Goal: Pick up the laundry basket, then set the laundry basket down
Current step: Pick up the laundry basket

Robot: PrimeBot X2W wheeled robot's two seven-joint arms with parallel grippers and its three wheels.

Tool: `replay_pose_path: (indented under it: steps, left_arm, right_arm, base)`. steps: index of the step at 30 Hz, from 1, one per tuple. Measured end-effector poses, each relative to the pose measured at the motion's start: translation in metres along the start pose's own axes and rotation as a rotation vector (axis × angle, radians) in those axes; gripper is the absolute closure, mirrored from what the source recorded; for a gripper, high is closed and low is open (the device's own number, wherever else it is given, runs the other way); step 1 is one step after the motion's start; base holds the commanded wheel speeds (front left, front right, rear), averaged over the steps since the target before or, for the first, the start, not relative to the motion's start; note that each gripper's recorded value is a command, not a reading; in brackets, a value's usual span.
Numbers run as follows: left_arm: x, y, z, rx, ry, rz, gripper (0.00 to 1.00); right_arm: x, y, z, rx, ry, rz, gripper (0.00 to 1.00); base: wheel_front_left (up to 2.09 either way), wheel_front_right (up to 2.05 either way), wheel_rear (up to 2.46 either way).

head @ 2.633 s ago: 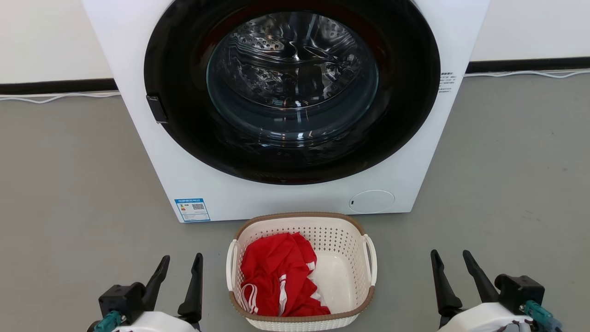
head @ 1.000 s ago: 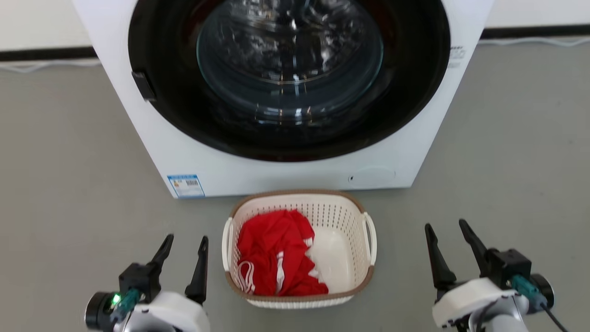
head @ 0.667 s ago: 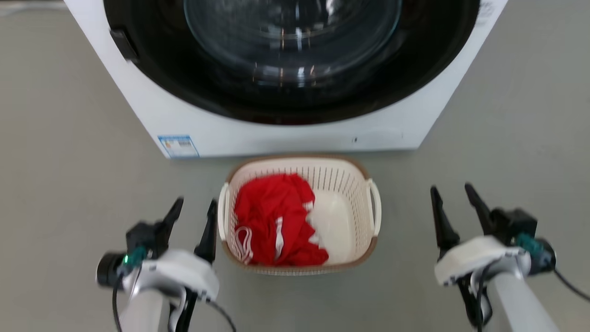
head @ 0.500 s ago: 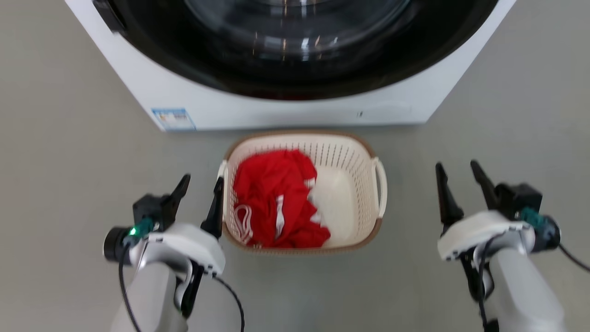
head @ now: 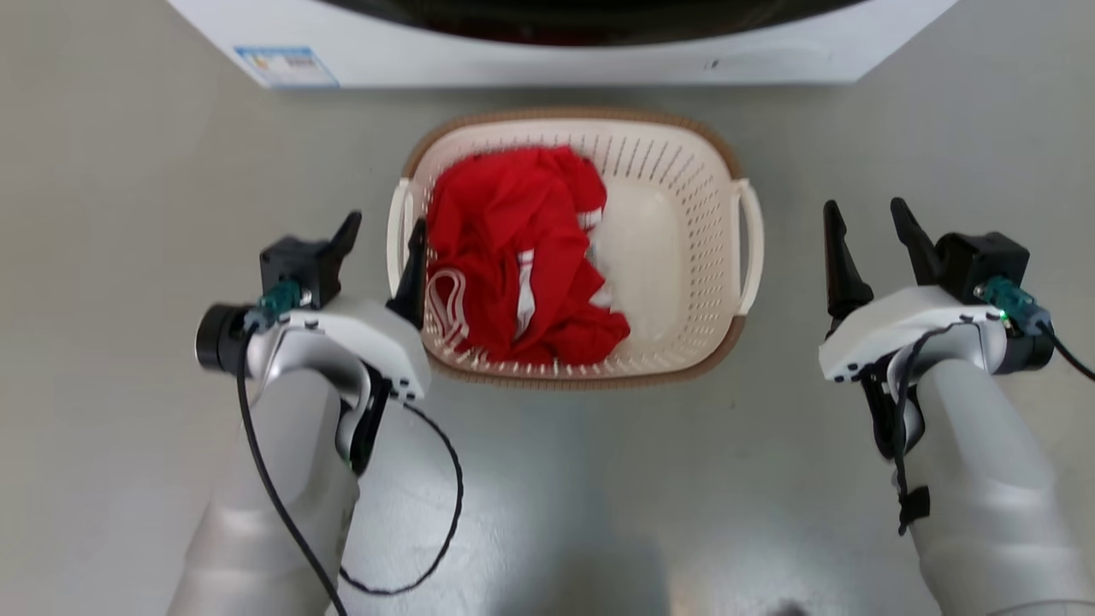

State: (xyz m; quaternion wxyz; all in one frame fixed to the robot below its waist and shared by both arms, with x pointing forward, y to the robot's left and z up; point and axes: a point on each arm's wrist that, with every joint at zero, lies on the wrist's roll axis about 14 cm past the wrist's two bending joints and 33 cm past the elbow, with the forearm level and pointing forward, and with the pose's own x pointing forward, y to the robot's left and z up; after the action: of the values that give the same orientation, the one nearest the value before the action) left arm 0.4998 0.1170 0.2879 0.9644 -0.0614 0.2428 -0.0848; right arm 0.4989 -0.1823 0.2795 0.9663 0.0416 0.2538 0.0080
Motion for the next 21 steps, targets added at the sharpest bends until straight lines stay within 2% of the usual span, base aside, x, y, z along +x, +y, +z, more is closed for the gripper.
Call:
replay_pose_path:
  steps: [11,21]
  left_arm:
    - [0.025,0.013,-0.040,0.011,0.116,0.028,0.00]
    - [0.041,0.017,-0.054,0.007,0.165,0.032,0.00]
  right_arm:
    - [0.030,0.018,-0.049,0.002,0.131,0.049,0.00]
    - [0.044,0.021,-0.064,0.020,0.173,0.055,0.00]
  base:
    - [0.00,0.00,0.00]
    - [0.00,0.00,0.00]
